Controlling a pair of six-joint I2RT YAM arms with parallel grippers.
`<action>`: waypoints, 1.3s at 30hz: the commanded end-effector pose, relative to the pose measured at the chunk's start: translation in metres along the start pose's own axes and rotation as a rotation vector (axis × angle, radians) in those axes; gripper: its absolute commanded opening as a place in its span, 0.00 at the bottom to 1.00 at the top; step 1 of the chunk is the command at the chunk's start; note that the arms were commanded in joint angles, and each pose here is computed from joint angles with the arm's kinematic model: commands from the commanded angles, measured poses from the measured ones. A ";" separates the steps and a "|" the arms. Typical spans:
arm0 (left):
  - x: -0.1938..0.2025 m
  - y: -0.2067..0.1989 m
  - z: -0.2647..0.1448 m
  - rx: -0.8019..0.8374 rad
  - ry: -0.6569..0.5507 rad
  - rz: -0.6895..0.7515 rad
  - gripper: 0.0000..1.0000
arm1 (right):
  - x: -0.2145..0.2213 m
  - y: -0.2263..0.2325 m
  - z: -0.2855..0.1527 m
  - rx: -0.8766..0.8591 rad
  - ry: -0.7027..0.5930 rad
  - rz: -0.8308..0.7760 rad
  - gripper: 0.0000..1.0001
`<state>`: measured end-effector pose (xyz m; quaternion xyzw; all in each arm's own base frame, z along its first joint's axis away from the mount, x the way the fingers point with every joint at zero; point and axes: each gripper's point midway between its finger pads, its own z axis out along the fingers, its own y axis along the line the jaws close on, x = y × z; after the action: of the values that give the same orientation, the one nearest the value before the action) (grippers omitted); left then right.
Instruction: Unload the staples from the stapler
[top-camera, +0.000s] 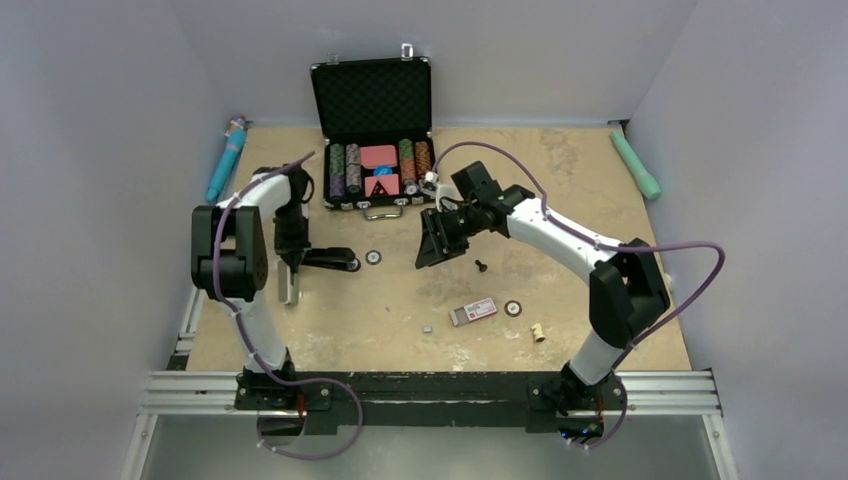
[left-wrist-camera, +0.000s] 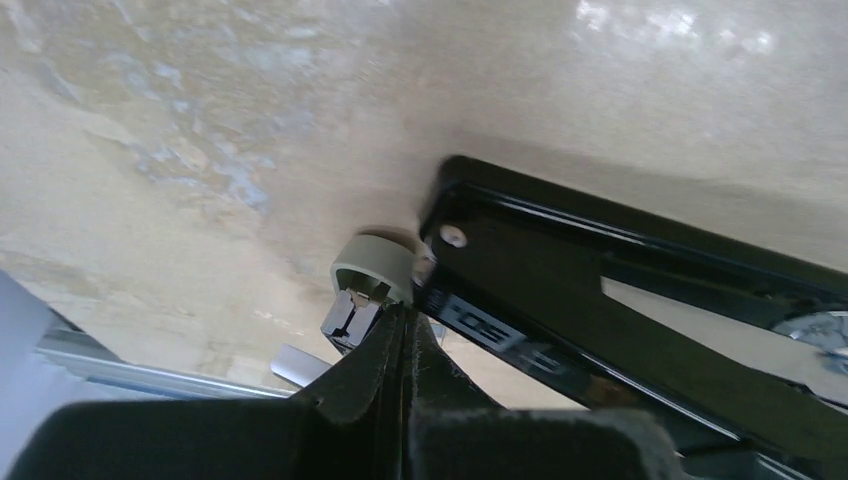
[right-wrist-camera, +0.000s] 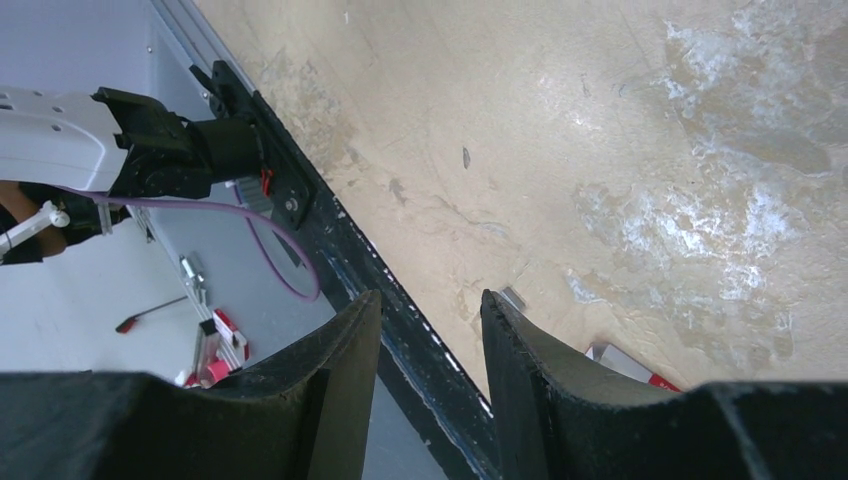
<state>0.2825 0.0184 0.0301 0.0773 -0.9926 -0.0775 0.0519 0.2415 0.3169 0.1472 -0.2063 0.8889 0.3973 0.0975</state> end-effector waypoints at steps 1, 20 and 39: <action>0.002 -0.041 -0.011 0.153 -0.064 -0.090 0.00 | -0.010 0.010 -0.014 -0.028 -0.058 -0.038 0.46; 0.035 -0.197 -0.089 0.465 -0.180 0.052 0.00 | -0.008 0.004 -0.016 -0.028 -0.057 -0.042 0.46; 0.059 -0.141 -0.187 0.870 -0.736 0.082 0.00 | -0.026 0.017 -0.026 -0.022 -0.097 -0.033 0.46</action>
<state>0.2677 -0.1870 0.2038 -0.0107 -0.9024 0.3365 -0.2691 0.2497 0.3108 0.1579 -0.1991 0.8859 0.4021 0.1176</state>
